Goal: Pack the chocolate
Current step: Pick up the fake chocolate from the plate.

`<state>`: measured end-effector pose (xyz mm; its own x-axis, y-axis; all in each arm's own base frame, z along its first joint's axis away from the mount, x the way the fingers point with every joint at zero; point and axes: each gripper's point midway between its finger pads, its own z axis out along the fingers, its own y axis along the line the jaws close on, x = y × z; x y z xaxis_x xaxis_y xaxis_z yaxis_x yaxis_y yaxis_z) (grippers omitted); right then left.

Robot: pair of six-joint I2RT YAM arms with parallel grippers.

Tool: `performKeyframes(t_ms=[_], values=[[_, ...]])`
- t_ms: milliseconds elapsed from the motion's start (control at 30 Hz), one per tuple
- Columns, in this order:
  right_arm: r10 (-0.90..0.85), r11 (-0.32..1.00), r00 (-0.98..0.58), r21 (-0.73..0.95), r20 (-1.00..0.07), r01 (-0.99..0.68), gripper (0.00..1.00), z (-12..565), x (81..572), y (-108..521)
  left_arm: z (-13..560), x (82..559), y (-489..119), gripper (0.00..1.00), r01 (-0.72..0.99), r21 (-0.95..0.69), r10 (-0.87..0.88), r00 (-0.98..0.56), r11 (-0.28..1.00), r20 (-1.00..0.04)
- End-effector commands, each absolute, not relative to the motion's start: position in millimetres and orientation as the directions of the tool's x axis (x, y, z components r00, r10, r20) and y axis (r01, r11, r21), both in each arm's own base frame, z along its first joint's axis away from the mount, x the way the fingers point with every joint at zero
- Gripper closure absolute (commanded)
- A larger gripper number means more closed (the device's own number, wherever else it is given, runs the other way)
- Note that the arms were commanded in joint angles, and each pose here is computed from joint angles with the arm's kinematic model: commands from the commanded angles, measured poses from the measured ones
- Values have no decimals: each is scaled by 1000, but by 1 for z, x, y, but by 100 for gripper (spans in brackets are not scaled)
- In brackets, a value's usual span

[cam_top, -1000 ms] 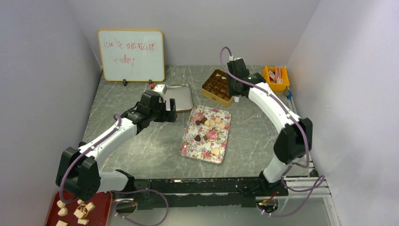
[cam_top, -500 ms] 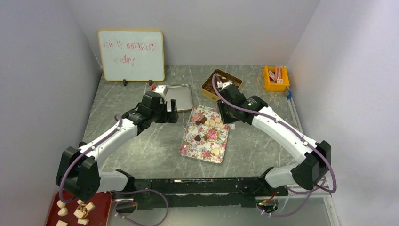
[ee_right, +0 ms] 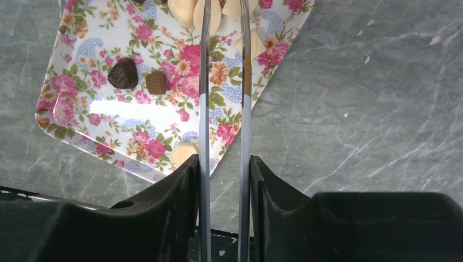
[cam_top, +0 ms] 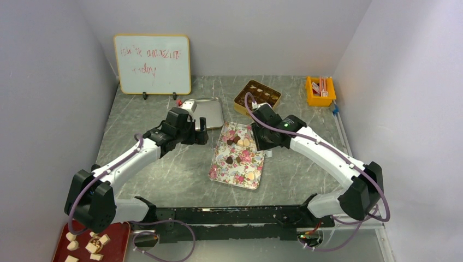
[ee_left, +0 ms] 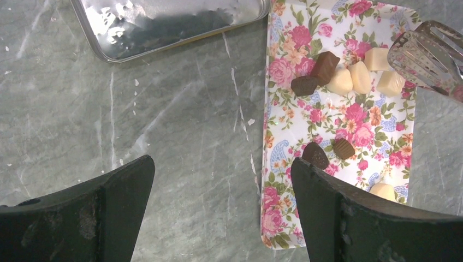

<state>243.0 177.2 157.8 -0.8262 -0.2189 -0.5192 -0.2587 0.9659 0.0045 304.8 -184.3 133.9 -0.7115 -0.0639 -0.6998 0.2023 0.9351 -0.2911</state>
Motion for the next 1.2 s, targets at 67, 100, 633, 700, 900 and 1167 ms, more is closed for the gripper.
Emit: performKeyframes(t_ms=[67,100,633,700,900,1167], values=[[-190,974,-828,2,-528,-225,61,156,248,180,141,305,-190,0,214,-319,-85,-697,923,-712],[-187,976,-829,-1,-527,-219,60,155,248,179,140,305,-190,0,213,-319,-85,-698,923,-711],[-166,986,-857,-54,-489,-160,60,140,249,170,137,306,-190,0,221,-308,-70,-699,925,-712],[-162,986,-857,-46,-489,-161,59,139,250,173,137,307,-190,0,223,-306,-67,-699,926,-712],[-158,986,-863,-29,-479,-165,59,135,250,178,135,308,-190,0,230,-297,-55,-699,927,-713],[-153,986,-872,-7,-465,-169,59,131,250,185,134,309,-191,0,238,-286,-40,-699,928,-714]])
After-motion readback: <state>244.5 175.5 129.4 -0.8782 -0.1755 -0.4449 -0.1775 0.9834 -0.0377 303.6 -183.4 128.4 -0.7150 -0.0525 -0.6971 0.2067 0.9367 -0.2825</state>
